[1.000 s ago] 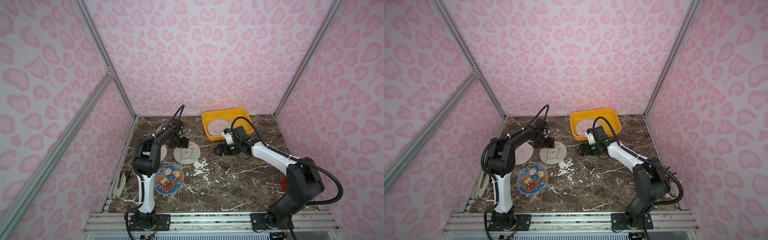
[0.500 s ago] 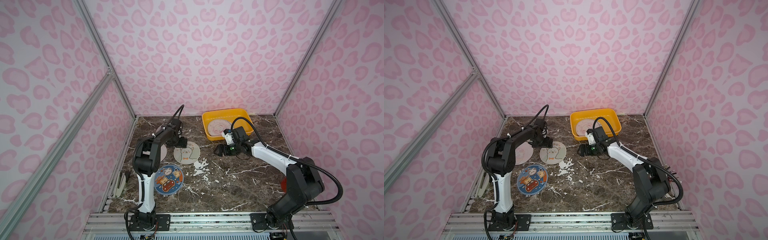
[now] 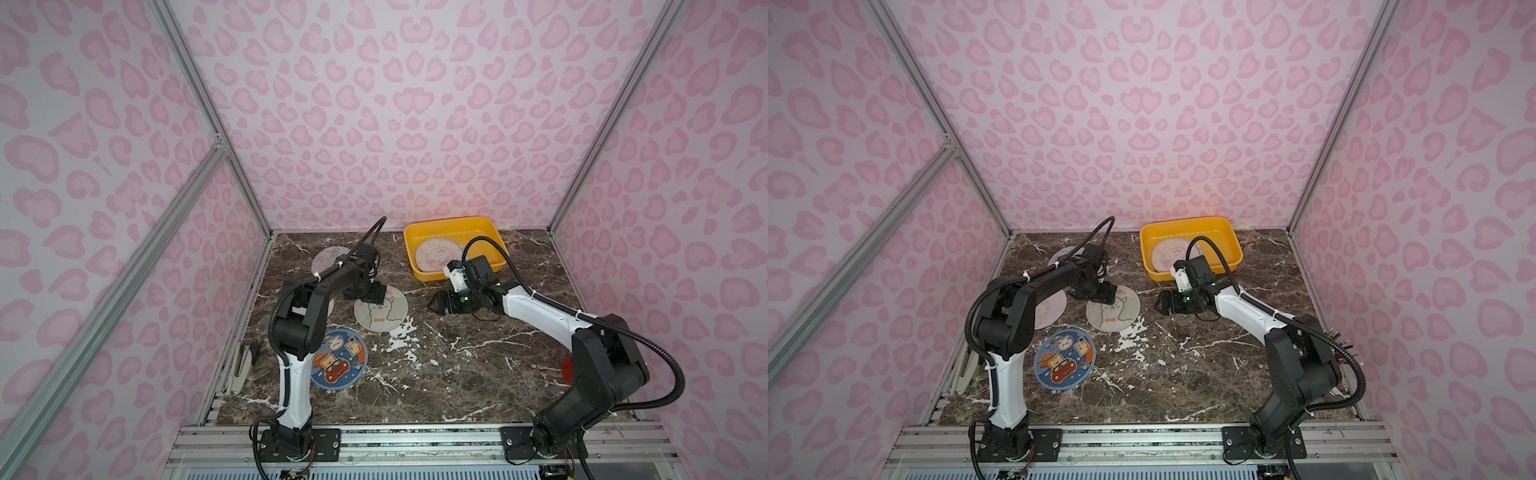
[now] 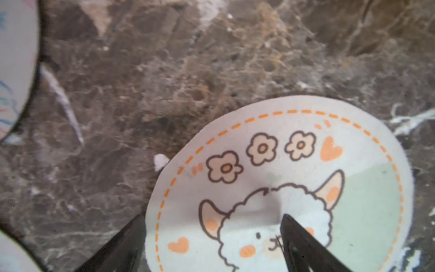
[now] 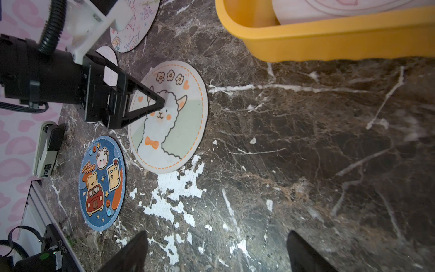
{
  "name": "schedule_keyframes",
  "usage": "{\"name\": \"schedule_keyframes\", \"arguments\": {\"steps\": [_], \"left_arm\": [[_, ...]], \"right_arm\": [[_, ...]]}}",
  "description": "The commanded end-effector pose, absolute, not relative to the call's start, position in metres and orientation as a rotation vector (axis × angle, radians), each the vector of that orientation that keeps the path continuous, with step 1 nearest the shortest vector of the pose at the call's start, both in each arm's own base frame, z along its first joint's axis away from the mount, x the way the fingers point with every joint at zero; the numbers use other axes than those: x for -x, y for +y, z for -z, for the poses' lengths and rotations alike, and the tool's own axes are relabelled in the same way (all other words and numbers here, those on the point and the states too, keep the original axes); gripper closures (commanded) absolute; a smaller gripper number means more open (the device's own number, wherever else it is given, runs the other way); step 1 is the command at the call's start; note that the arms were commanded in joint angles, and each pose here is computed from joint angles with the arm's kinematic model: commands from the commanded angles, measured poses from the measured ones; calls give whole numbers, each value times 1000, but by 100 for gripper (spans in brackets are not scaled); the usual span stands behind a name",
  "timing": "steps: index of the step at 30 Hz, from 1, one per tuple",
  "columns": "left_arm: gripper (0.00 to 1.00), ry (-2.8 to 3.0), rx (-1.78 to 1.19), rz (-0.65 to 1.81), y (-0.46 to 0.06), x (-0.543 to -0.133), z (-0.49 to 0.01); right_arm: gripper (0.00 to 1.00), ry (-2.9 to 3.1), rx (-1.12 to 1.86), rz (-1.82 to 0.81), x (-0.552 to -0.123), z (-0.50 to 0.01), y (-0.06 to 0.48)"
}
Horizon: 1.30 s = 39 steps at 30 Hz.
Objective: Put the coasters into the storage box
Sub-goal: Move the coaster to the center of the board.
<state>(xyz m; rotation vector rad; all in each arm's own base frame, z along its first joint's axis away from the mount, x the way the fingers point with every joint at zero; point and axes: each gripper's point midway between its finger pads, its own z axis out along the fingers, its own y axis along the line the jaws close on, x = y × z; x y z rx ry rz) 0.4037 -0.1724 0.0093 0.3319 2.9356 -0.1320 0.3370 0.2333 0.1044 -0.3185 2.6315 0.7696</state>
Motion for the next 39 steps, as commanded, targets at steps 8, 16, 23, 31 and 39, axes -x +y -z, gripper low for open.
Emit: {"name": "schedule_keyframes", "arguments": {"steps": [8,16,23,31,39], "left_arm": [[9,3207,-343,360,-229,-300,15],[9,3192,-372,442,-263,-268,1],[9,3057,-291,385,-250,-289,-25],[12,2968,-243,430,-251,-313,-27],[17,2928,-231,468,-261,-325,-23]], "right_arm": [[7,2649,298,-767,-328,-93,229],[9,2692,267,-728,-323,-75,221],[22,2739,239,-655,-330,-57,213],[29,2781,216,-605,-337,-38,212],[34,2808,192,-572,-343,-24,211]]}}
